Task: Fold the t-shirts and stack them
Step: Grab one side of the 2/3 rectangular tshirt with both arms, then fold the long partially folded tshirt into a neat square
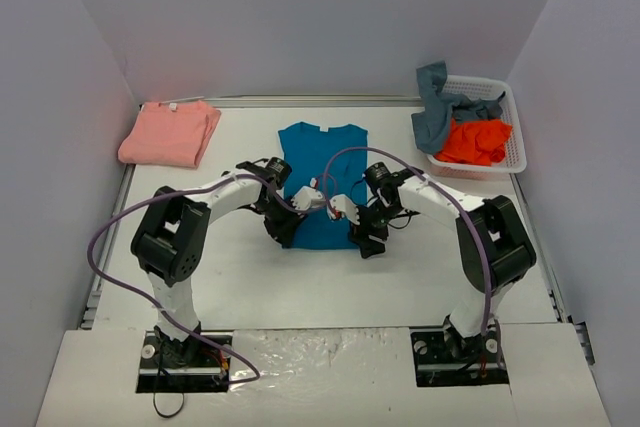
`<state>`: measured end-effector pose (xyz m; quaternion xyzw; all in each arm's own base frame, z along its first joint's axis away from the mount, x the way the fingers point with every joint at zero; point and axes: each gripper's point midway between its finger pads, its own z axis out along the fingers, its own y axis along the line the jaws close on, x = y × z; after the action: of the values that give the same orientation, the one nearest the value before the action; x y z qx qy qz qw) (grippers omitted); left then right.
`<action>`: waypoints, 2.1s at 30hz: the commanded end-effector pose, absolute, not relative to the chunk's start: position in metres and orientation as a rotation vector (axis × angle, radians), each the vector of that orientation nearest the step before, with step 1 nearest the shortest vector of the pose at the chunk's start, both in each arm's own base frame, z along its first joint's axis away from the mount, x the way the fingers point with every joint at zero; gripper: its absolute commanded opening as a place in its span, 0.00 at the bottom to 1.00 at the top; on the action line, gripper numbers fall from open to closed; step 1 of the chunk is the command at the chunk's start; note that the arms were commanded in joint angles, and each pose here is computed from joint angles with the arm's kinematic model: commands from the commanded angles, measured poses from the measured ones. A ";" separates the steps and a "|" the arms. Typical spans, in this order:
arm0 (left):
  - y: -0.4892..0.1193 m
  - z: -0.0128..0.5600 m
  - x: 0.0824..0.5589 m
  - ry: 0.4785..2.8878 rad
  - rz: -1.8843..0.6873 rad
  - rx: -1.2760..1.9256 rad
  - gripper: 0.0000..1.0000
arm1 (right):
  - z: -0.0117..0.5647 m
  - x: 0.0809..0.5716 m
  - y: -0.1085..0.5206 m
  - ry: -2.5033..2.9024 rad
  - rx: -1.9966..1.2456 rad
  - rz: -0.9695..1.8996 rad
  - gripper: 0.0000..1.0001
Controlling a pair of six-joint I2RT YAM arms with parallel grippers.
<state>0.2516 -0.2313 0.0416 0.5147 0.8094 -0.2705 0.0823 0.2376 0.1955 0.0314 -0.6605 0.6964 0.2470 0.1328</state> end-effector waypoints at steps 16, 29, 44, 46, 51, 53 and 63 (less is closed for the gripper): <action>-0.249 0.057 0.235 2.298 -0.978 1.636 0.02 | -0.027 0.255 0.165 2.227 -1.878 0.424 0.43; -0.244 0.060 0.236 2.291 -0.990 1.634 0.02 | -0.034 0.262 0.153 2.329 -1.813 0.250 0.00; -0.219 0.143 0.220 2.179 -0.875 1.701 0.02 | 0.096 0.231 0.163 2.218 -1.744 0.408 0.00; -0.215 0.156 0.208 2.156 -0.893 1.719 0.02 | 0.110 0.218 0.167 2.194 -1.744 0.481 0.00; -0.204 0.176 0.184 2.117 -0.914 1.761 0.02 | 0.135 0.195 0.171 2.139 -1.764 0.595 0.00; -0.200 0.184 0.171 2.100 -0.942 1.778 0.02 | 0.140 0.185 0.168 2.154 -1.772 0.626 0.00; -0.196 0.194 0.166 2.082 -0.895 1.755 0.02 | 0.159 0.174 0.171 2.128 -1.812 0.714 0.00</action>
<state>0.1718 -0.2059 0.1884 0.6067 0.7123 -0.3230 0.1424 0.1877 0.1853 0.1550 -0.6257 0.7209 0.2494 0.1629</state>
